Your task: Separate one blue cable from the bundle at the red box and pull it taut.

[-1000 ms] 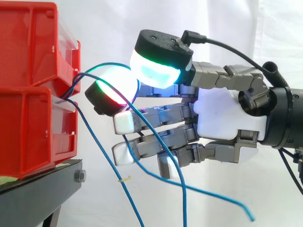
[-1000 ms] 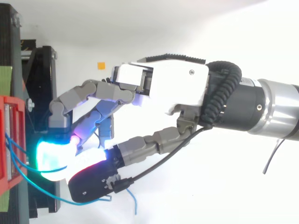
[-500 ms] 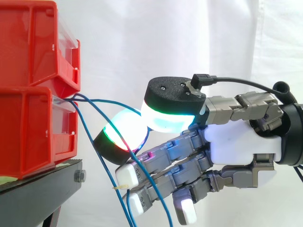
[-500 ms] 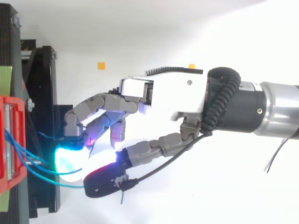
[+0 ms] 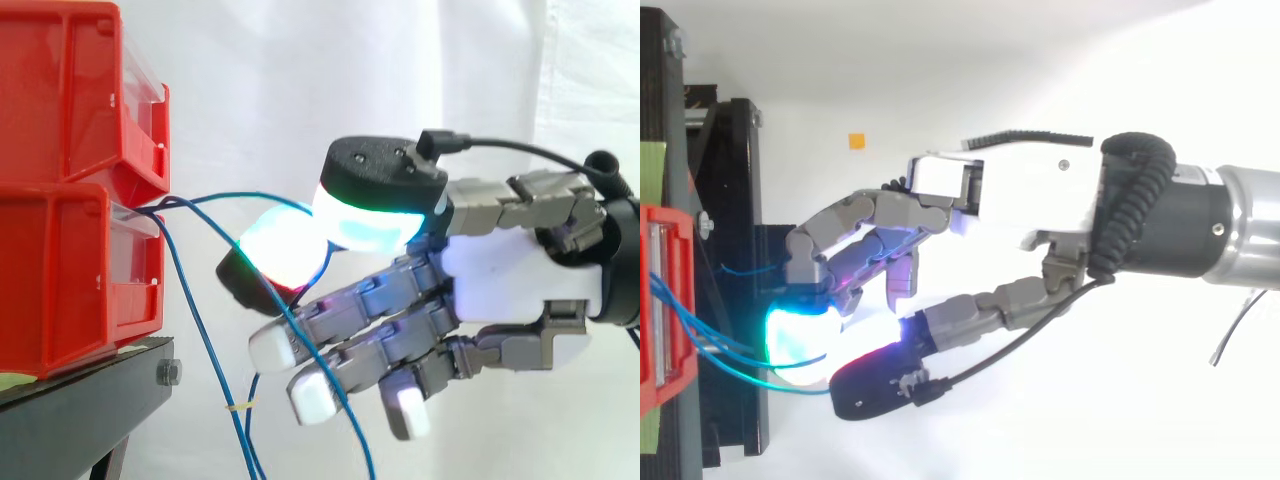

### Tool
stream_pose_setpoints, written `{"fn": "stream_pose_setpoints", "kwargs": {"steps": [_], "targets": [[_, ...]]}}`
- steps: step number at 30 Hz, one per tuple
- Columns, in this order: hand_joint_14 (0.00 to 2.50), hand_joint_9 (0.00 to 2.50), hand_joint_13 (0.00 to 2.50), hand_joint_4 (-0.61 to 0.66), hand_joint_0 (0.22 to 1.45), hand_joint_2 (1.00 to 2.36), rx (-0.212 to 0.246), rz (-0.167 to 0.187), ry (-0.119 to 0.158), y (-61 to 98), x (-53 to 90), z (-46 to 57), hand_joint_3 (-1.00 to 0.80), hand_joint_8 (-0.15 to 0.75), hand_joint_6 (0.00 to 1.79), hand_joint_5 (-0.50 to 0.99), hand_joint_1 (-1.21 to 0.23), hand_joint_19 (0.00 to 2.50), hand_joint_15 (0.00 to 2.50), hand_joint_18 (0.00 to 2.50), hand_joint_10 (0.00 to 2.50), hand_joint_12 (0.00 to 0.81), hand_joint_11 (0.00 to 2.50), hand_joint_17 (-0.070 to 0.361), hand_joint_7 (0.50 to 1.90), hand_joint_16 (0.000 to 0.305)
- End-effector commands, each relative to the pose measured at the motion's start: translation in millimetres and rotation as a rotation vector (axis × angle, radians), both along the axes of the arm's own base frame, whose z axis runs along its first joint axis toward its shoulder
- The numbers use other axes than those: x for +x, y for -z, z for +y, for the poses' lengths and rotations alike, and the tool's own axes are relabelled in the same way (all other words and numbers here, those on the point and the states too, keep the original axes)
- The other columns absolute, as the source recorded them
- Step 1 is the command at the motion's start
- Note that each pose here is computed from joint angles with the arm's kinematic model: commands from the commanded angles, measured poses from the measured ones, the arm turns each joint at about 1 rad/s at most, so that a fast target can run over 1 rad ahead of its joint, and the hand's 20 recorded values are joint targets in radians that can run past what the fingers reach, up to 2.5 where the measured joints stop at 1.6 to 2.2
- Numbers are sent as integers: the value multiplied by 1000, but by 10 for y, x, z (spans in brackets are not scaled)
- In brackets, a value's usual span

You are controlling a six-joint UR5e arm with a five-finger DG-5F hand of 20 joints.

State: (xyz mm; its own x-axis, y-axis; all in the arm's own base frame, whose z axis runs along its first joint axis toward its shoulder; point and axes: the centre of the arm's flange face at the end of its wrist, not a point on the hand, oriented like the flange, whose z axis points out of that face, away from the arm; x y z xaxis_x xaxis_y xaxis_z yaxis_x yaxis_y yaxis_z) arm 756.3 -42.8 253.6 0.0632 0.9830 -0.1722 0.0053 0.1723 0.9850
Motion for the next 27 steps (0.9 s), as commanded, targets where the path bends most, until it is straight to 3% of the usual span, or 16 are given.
{"fn": "stream_pose_setpoints", "kwargs": {"steps": [1, 4, 7, 10, 18, 22, 24, 27], "targets": [[16, 675, 838, -229, 532, 1175, -3, 13, 1, -70, -106, -35, -89, 307, 789, -42, -749, 805, 548, 866, 8, 426, 327, 141, 1102, 63], [14, 680, 844, -230, 532, 1178, -5, 36, 4, -32, -332, -33, -88, 307, 790, -42, -747, 805, 552, 867, 8, 429, 329, 142, 1099, 63], [14, 689, 844, -232, 529, 1186, 1, 25, 50, -21, -496, -75, -86, 311, 791, -42, -744, 804, 551, 868, 8, 427, 334, 142, 1099, 63], [14, 693, 848, -236, 528, 1195, 12, 28, 69, 18, -567, -95, -90, 309, 790, -41, -743, 803, 547, 869, 8, 430, 335, 142, 1103, 63], [17, 707, 848, -232, 520, 1225, 93, 41, 74, 103, -639, -74, -95, 313, 789, -39, -739, 803, 551, 872, 8, 429, 330, 144, 1102, 64], [16, 720, 851, -231, 511, 1256, 106, 33, 101, 107, -634, -81, -91, 313, 787, -38, -731, 803, 552, 873, 10, 431, 336, 145, 1108, 65], [16, 733, 855, -237, 498, 1312, 111, 15, 120, 92, -620, -89, -103, 318, 786, -35, -724, 808, 559, 875, 9, 434, 347, 147, 1110, 65], [14, 751, 864, -237, 482, 1372, 137, -26, 122, 55, -580, -59, -114, 321, 785, -33, -712, 804, 561, 877, 11, 438, 347, 149, 1112, 66]]}}
